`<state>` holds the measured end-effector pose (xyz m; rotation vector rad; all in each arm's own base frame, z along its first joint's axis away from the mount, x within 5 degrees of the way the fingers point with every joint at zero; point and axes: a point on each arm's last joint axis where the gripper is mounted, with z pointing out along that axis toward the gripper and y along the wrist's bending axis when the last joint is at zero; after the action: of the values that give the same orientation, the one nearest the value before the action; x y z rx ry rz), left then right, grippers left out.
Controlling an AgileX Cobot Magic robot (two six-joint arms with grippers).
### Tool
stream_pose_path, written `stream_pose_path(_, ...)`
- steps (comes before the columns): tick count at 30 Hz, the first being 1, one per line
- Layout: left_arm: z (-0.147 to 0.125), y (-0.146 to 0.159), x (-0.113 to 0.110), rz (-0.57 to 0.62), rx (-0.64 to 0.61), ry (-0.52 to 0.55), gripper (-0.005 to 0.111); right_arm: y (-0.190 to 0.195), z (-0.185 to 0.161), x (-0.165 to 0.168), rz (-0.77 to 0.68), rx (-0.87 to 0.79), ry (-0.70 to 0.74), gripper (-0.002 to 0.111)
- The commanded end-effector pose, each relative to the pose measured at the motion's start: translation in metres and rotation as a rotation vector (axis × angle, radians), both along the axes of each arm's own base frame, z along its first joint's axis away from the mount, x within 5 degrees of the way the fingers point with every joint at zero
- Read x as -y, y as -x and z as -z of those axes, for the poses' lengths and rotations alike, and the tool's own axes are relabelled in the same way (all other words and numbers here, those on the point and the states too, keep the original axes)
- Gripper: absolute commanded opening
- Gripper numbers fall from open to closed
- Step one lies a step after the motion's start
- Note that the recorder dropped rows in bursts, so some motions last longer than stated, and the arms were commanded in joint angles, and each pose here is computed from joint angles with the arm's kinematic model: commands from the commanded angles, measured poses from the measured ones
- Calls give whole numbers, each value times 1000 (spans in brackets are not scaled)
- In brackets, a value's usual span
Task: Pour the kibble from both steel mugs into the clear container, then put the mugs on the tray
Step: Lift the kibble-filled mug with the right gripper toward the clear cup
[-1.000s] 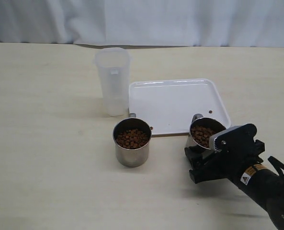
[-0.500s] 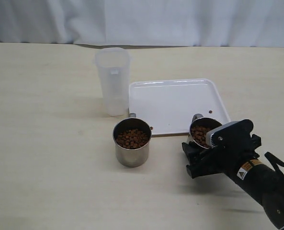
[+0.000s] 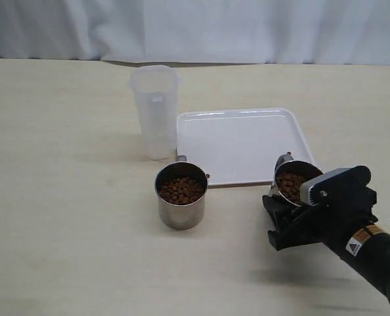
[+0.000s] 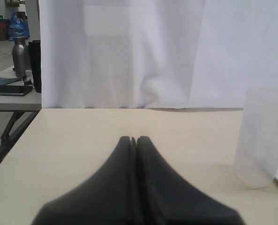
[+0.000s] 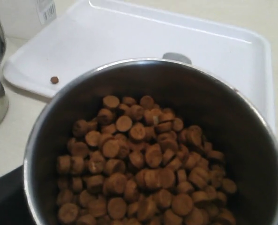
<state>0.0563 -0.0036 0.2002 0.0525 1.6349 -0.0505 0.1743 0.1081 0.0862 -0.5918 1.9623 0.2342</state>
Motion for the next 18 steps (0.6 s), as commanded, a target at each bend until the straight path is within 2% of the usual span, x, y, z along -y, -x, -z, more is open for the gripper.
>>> stream_pose_path(1,0,0,0,-2,8,6,0,0,-22,1,45,58,-139,5)
stream_pose_path(3,0,0,0,-2,8,6,0,-2,-32,4,108,75,-209,5)
stream_pose_path(6,0,0,0,-2,8,6,0,-9,-41,12,270,4,-220,5)
stream_pose_path(10,0,0,0,-2,8,6,0,-6,-58,9,213,47,-262,5)
stream_pose_path(15,0,0,0,-2,8,6,0,-14,-69,6,116,-48,-265,5)
stream_pose_path(18,0,0,0,-2,8,6,0,-29,-76,21,126,-122,-381,5)
